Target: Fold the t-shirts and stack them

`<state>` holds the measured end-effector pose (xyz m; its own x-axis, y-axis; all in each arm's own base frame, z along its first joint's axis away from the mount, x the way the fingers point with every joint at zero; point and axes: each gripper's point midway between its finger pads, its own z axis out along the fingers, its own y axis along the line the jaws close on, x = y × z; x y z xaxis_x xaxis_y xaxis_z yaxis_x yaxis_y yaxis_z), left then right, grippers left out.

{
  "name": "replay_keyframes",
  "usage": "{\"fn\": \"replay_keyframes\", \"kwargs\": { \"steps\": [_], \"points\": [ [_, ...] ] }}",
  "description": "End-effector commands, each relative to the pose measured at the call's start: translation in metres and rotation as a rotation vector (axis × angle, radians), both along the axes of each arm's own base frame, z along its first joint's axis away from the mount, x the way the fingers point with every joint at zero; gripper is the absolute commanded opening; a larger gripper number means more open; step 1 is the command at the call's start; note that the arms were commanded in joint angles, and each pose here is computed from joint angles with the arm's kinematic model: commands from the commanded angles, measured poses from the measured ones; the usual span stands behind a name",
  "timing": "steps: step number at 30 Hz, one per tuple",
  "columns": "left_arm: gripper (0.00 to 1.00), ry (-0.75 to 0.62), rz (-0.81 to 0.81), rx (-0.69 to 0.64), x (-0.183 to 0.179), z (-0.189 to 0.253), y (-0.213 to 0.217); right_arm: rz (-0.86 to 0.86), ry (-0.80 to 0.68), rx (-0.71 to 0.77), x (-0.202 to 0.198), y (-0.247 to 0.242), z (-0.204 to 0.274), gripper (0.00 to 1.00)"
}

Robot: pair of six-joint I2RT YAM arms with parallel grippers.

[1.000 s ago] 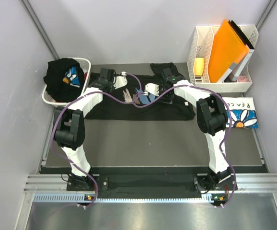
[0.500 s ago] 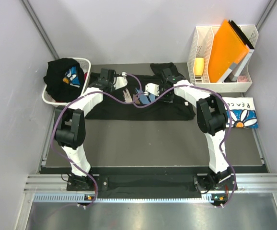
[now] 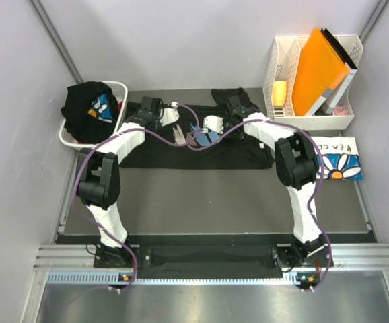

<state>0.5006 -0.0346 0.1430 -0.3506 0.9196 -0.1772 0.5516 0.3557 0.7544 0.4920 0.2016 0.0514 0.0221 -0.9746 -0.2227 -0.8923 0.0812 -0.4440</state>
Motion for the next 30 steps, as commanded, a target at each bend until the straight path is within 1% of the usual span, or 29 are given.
{"fn": "replay_keyframes", "kwargs": {
  "steps": [1,10,13,21,26,30],
  "points": [
    [0.43,-0.06,0.003,-0.02,0.012,0.015,-0.001,0.053,-0.13,0.0,0.021,0.018,0.033,0.06],
    [0.43,-0.06,0.006,-0.026,0.012,0.015,-0.002,0.161,-0.193,-0.037,0.033,0.047,0.035,0.05],
    [0.43,-0.059,0.007,-0.024,0.012,0.015,-0.001,0.18,-0.223,-0.036,0.038,0.056,0.037,0.04],
    [0.43,-0.056,0.018,-0.027,0.009,0.013,0.0,0.208,-0.248,-0.032,0.044,0.07,0.031,0.01],
    [0.43,-0.056,0.025,-0.035,0.009,0.013,0.0,0.203,-0.306,-0.004,0.051,0.078,0.032,0.0],
    [0.43,-0.052,0.025,-0.034,0.007,0.012,0.0,0.19,-0.4,0.026,0.063,0.083,0.041,0.0]
  ]
}}
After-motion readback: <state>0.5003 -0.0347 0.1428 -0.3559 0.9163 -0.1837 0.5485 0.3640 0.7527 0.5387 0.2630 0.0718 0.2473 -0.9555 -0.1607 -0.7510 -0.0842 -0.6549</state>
